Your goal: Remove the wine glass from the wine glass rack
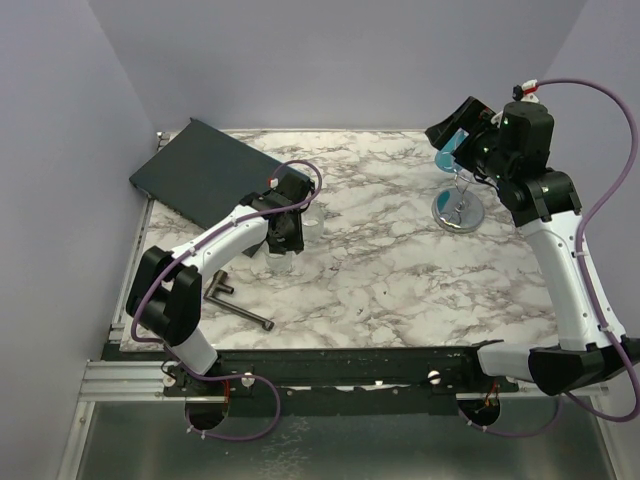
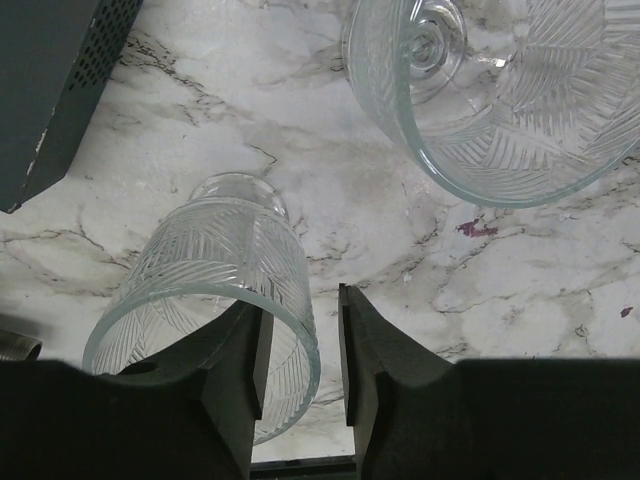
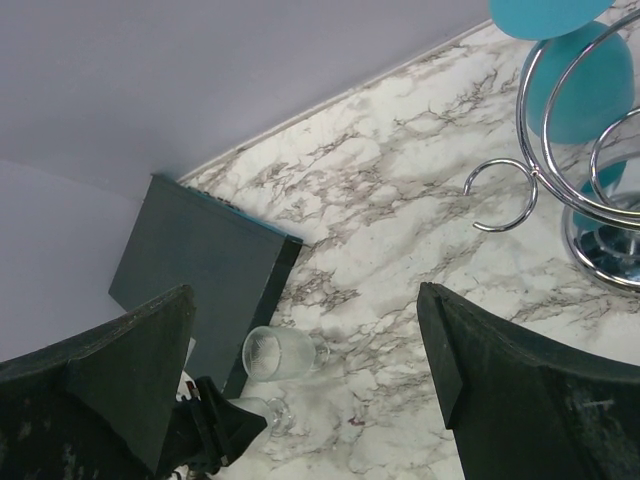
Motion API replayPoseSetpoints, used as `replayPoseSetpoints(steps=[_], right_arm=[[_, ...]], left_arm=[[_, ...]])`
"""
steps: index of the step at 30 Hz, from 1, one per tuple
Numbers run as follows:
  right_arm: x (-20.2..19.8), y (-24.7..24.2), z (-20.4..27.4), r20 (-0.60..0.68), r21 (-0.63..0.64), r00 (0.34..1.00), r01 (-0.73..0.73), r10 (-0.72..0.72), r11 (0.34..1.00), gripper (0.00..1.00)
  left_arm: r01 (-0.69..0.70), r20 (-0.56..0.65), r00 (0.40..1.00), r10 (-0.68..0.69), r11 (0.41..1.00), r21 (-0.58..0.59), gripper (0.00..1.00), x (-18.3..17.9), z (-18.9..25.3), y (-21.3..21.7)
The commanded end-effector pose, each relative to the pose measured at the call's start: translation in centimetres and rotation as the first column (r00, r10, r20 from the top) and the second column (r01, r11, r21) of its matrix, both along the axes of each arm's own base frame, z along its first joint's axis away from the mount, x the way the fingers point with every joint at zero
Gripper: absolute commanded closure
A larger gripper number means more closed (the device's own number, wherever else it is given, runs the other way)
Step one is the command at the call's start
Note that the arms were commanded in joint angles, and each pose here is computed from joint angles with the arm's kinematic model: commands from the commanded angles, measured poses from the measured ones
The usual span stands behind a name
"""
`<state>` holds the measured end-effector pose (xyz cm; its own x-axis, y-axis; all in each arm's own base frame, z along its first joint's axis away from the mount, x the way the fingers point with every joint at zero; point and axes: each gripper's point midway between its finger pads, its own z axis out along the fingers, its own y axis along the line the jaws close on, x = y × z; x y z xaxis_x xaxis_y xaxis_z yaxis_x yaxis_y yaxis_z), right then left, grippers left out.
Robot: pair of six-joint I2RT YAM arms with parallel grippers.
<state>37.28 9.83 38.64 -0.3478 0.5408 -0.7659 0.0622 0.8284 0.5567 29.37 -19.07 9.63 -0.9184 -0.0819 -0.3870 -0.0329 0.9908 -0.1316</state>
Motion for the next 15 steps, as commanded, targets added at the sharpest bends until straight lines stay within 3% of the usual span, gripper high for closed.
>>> replayPoseSetpoints(steps=[1,15], right_arm=[[0.0,-0.1,0.7,0.005,-0.023,1.0,-0.009,0.009,1.0,0.0],[1.5,-3.1,1.6,-0.012,-0.06,0.996,0.087,-0.088,0.994,0.0]], left_arm=[[0.006,0.055,0.998,-0.005,1.0,-0.011,0.59,0.6,1.6,0.2],[0.03,0.155,0.988,-0.023,0.998,-0.046,0.38,0.6,7.1,0.4]])
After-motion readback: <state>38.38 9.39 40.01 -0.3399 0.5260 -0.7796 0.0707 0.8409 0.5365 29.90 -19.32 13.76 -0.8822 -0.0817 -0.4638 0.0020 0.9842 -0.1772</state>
